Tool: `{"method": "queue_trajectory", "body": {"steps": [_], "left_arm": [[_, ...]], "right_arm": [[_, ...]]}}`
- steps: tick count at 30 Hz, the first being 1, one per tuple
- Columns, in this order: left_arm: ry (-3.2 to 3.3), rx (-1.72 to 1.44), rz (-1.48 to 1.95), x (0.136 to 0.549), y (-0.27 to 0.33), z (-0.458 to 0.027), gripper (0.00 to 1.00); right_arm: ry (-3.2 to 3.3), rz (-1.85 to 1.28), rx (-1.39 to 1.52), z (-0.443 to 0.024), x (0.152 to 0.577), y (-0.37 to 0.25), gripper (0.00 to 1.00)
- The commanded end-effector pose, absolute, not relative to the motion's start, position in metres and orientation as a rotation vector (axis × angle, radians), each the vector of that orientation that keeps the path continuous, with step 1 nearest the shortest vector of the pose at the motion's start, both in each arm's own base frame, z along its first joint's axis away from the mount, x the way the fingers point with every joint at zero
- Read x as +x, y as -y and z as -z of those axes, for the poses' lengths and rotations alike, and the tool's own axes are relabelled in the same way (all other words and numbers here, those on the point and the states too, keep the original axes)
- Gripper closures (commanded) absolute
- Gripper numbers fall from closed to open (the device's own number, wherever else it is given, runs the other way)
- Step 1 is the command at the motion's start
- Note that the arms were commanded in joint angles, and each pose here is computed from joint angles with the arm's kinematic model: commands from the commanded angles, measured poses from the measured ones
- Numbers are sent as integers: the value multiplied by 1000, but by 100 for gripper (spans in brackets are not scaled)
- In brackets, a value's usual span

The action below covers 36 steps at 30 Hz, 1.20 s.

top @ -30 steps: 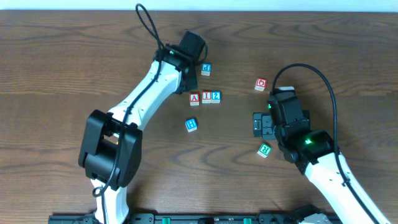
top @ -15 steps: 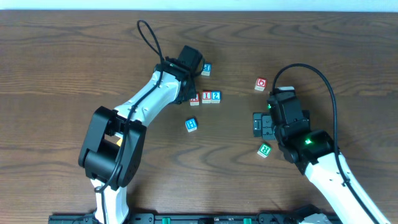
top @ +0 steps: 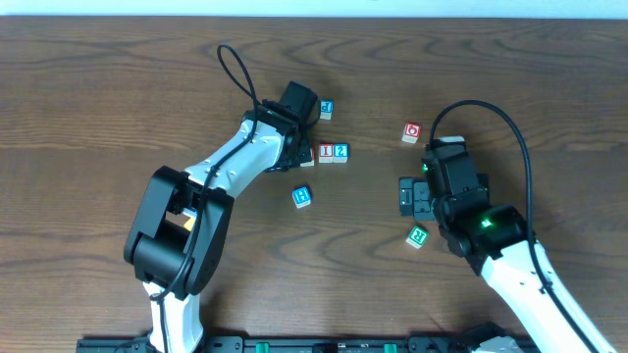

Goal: Spell out Ai2
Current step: 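Lower the A block beside the I block and open the left gripper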

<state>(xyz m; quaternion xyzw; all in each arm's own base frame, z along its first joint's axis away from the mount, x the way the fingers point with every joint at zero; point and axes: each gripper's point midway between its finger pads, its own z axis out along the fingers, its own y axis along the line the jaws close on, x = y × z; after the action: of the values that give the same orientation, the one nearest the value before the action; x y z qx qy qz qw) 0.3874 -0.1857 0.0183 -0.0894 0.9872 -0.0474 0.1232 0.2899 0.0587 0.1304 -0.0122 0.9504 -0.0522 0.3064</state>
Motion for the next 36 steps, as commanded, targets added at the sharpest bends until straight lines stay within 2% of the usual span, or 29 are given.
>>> {"method": "queue_trajectory", "body": {"steps": [1,36], "left_arm": [[-2902,-276,156,383,187,-12,94],[-2860,-260,275,395,203,-17,94]], "right_arm": [[-2514,143,-1,-130,290,-55,1],[-2514,143,0,-130,290,-55,1]]}}
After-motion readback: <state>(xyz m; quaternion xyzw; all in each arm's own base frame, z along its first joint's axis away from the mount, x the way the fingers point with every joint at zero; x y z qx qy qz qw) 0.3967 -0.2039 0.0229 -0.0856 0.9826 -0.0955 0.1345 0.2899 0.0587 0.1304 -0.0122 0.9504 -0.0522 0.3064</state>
